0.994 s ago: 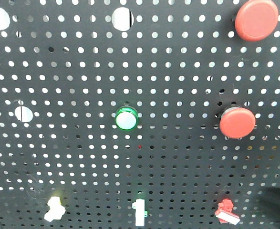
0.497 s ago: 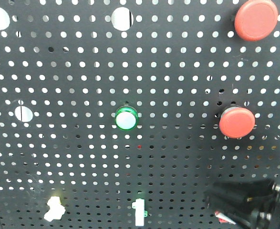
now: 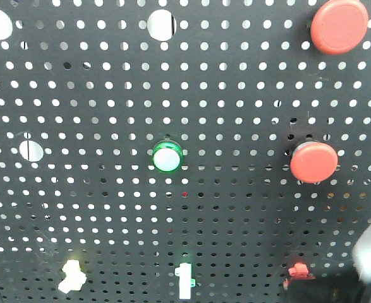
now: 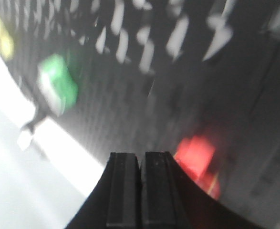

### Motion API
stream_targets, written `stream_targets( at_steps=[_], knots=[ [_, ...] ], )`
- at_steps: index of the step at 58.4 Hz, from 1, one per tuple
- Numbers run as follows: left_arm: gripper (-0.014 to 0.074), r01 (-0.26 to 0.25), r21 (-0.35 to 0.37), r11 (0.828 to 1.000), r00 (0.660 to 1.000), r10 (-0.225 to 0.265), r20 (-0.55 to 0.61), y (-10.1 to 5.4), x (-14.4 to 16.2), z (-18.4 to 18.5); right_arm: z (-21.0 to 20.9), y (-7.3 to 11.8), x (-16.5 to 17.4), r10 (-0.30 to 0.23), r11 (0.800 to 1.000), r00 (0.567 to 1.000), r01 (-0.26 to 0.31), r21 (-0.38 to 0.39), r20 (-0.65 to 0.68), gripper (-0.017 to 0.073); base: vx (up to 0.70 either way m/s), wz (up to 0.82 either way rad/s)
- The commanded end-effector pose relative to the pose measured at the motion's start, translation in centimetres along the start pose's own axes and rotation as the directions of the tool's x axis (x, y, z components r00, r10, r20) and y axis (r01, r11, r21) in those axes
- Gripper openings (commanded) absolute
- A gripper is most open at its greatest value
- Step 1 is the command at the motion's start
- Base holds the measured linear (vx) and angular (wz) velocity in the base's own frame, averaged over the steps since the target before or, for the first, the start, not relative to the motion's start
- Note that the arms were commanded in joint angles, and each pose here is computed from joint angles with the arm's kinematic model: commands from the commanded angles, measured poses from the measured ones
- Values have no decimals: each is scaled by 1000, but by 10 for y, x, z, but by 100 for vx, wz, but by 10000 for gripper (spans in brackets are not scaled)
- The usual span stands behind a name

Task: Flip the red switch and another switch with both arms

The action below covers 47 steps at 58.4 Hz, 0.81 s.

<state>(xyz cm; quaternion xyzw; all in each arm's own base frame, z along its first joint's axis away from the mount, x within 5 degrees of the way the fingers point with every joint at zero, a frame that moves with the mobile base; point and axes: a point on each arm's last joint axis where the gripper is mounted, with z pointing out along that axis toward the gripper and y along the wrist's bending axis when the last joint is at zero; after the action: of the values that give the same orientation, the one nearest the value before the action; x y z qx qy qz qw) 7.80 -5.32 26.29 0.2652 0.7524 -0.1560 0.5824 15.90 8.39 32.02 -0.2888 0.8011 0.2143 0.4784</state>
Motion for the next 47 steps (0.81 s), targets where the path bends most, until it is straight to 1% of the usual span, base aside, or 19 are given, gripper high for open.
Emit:
stream_targets(
  at_steps=[1, 5, 9, 16, 23, 27, 39, 43, 47],
  knots=[
    [3, 5, -18, 1000, 994, -3, 107, 2, -17, -2, 2, -2, -2, 27, 1000, 1000, -27, 13, 13, -6, 0, 0],
    [3, 5, -18, 1000, 994, -3, 107, 2, -17, -2, 4, -3, -1, 31, 999, 1000, -31, 7, 4, -6, 0, 0],
    [3, 5, -18, 1000, 994, -3, 107, 2, -17, -2, 3, -2, -3, 23, 1000, 1000, -23, 4, 13, -6, 0, 0],
    [3, 5, -18, 1000, 994, -3, 106, 2, -16, -2, -7, 0, -13, 9, 1000, 996, -11, 22, 84, -6, 0, 0],
    [3, 5, -18, 1000, 994, -3, 106, 2, -16, -2, -16, 4, -20, 8, 1000, 992, -10, 18, 128, -6, 0, 0],
    [3, 5, -18, 1000, 994, -3, 106, 2, -16, -2, -19, 7, -20, 2, 1000, 992, -3, 5, 128, -6, 0, 0],
    [3, 5, -18, 1000, 994, -3, 107, 2, -17, -2, -30, 20, -16, -3, 997, 995, 11, -81, 103, -6, 0, 0],
    [3, 1, -19, 1000, 994, 2, 107, 2, -17, -2, -36, 24, -16, -8, 997, 993, 18, -82, 118, -6, 0, 0],
    [3, -2, -20, 1000, 994, 4, 105, 2, -16, -2, -45, 27, -16, -7, 998, 989, 16, -64, 147, -6, 0, 0]
  ],
)
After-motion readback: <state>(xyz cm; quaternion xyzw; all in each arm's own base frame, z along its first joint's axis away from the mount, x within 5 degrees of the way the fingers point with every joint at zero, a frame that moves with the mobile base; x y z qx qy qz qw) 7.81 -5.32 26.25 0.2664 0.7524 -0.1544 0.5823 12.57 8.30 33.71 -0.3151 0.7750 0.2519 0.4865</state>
